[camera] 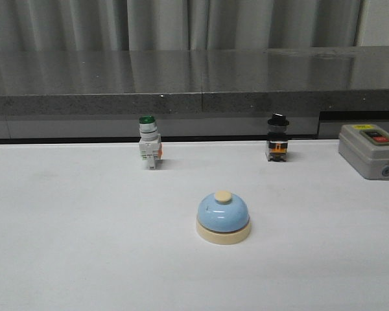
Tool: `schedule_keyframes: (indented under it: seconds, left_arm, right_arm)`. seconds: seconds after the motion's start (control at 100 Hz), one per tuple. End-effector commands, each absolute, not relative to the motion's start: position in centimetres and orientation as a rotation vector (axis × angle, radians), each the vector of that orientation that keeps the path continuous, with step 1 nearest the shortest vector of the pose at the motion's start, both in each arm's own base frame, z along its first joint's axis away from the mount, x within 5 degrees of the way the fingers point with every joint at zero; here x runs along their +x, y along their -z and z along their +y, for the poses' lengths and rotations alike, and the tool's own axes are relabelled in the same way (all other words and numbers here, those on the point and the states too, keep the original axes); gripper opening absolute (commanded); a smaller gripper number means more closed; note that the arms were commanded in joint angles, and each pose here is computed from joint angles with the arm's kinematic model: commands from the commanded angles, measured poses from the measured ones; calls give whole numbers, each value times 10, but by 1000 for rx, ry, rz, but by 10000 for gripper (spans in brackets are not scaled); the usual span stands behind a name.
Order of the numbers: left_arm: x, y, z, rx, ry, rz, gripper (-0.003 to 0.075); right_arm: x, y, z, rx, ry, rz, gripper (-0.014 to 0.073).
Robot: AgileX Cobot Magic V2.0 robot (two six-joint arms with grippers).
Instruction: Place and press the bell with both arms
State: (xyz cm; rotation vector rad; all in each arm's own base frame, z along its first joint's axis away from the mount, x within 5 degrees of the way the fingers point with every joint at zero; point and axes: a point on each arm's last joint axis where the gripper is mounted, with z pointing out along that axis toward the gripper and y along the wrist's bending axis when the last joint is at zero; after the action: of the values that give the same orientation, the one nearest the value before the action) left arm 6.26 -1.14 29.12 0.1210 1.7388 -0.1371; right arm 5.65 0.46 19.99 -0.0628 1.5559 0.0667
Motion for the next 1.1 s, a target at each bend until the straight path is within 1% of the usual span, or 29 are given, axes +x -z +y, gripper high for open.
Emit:
schedule_keyframes:
  seconds: [0.0,0.18,0.4,0.57,0.66,0.91,1.09]
  left_arm:
    - [60,-305,-8,94,102,1583,-20]
    - [49,-282,-3,36,49,1535,-20]
    - [44,-246,-2,23,48,1450,-20]
    - [50,-225,-2,-11,76,1478,-20]
    - [52,-218,-2,-16,79,1477,-20]
    - [54,-210,-2,4,52,1394,-20]
    - [54,-208,-2,6,50,1403,-20]
  right_arm:
    - [54,-213,4,-61,-59,1439,-60]
    - [54,-213,4,-61,-59,1439,-60]
    - [54,-213,4,-61,-59,1439,-60]
    - [54,-213,4,-61,-59,1439,-60]
    - [54,-213,4,-61,-59,1439,-60]
    - [54,-213,4,-61,-59,1439,-60]
    - [54,-213,4,-61,-59,1439,-60]
